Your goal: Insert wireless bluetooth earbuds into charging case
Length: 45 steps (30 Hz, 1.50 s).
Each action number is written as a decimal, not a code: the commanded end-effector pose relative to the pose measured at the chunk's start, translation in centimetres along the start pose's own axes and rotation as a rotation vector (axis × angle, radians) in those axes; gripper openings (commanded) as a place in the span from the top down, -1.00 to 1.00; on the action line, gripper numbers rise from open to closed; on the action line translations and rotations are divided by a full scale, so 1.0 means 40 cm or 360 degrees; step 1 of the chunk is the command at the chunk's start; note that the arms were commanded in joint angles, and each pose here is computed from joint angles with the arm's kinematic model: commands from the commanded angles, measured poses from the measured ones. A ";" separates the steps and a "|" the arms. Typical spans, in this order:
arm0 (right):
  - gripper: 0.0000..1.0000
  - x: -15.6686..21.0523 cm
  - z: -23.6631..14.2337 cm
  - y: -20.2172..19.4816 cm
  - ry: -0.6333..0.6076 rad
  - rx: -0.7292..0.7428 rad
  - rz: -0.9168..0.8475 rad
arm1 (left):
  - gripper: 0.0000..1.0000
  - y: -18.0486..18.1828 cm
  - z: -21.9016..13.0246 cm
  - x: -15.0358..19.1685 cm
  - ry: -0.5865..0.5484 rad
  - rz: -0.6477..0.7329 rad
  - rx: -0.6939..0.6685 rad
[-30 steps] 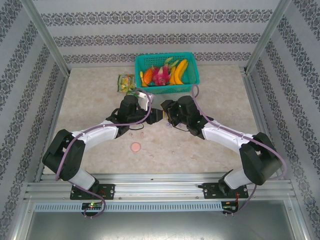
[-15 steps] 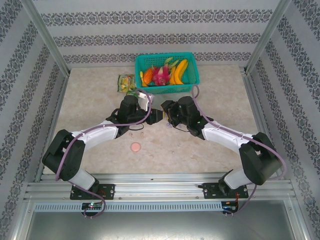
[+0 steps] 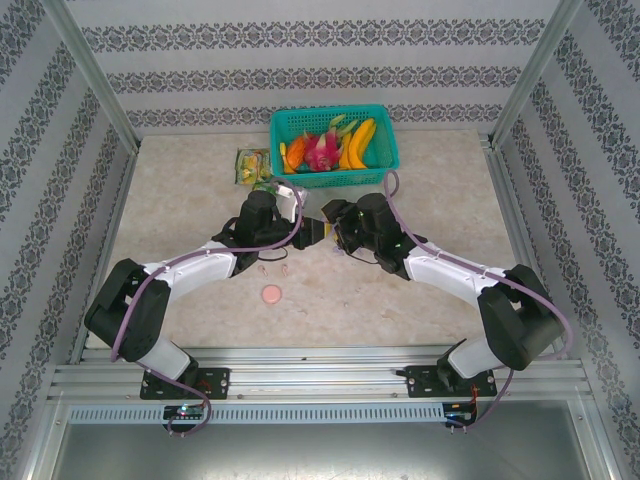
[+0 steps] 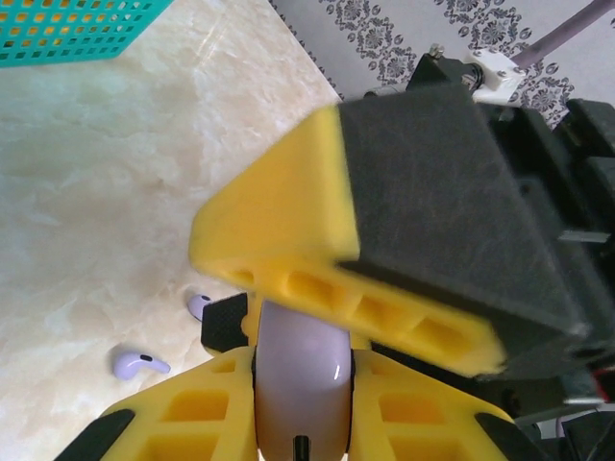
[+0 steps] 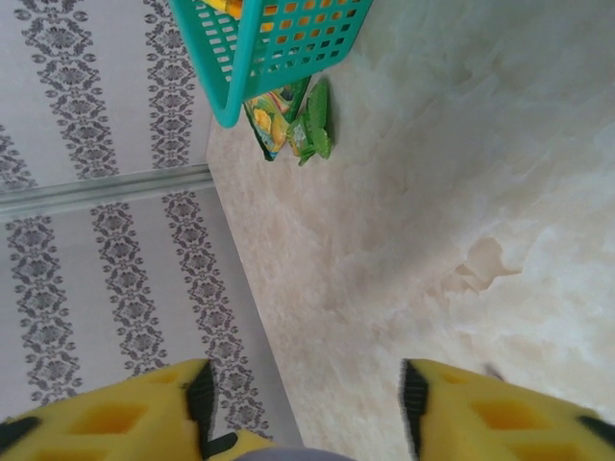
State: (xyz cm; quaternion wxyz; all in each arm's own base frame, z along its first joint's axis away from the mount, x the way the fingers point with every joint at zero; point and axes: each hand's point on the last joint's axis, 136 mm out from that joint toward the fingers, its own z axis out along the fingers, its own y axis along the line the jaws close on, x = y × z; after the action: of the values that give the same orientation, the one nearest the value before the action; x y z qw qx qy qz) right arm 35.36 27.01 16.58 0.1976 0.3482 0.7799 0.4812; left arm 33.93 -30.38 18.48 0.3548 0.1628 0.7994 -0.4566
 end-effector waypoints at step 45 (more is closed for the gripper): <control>-0.38 -0.009 -0.155 0.016 0.0171 -0.0342 -0.1199 | 0.97 -0.108 -0.011 -0.062 0.0008 -0.0030 0.0389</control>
State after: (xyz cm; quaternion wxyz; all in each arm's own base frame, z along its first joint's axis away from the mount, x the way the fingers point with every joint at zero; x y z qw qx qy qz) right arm 30.77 22.86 18.51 0.3279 -0.0045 0.8195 0.4701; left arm 32.97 -31.61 21.31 0.3163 0.1816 0.7620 -0.5351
